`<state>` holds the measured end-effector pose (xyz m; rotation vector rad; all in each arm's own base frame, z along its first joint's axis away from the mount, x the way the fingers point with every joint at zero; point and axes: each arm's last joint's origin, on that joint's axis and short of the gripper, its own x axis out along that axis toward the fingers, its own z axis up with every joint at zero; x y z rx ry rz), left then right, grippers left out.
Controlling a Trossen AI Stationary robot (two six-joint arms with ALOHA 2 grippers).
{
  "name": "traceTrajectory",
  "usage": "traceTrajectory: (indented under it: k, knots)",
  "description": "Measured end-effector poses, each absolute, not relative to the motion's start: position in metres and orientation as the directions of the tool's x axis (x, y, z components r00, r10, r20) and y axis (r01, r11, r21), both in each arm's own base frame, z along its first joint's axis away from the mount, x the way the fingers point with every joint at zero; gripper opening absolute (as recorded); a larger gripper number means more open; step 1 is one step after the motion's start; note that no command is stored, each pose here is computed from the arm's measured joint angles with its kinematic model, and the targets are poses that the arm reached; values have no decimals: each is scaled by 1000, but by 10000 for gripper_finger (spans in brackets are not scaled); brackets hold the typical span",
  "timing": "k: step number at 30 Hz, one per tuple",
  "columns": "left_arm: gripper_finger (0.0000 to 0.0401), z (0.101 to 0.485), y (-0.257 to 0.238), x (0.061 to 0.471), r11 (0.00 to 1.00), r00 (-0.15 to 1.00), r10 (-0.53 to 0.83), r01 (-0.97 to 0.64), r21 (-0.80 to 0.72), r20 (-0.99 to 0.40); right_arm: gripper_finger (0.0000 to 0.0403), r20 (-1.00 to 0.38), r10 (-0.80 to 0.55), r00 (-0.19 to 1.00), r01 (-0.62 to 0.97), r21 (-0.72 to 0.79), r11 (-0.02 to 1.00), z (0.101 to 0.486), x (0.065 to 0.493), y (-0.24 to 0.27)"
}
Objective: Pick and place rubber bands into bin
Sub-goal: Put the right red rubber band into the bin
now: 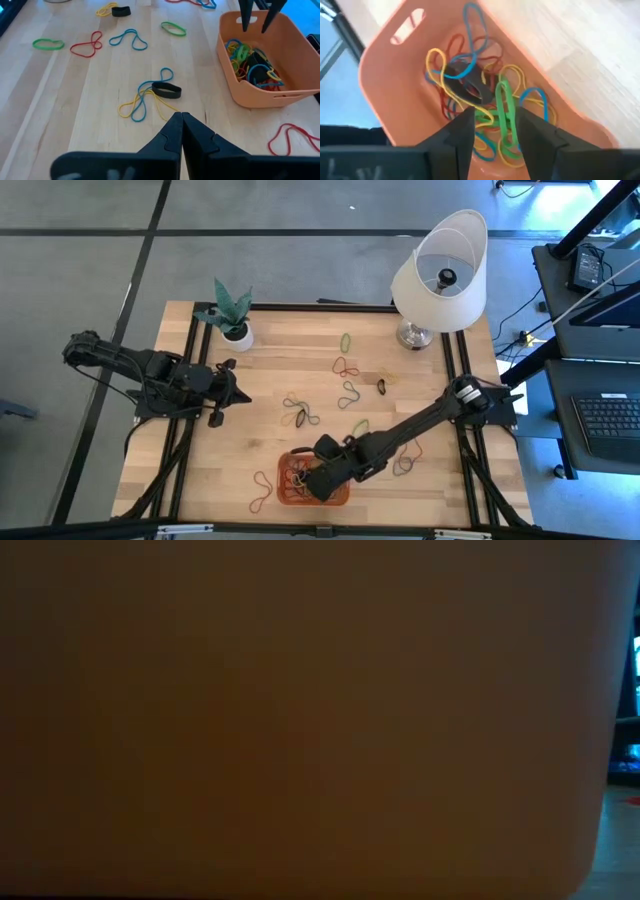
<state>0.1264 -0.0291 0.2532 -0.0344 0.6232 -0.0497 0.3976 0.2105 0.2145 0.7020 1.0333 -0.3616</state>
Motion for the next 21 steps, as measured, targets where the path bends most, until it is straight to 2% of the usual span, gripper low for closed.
traceTrajectory:
  k: [6, 12, 15, 21]
  knots:
    - [1, 253, -29, 127, 998, 810, -57, 36, -48, -583, 143, -914, -1, 405, 618, 272, 738, 221, 385, 204]
    - [2, 253, -29, 127, 998, 811, -56, 34, -48, -582, 120, -898, -177, 403, 653, 146, 743, 247, 360, 197]
    - [1, 254, -29, 127, 999, 815, -51, 30, -45, -578, 108, -909, -209, 362, 656, 88, 750, 252, 343, 191]
    - [5, 255, -28, 128, 1000, 832, -3, -11, -22, -555, 89, -914, -217, 342, 714, 103, 692, 237, 298, 171]
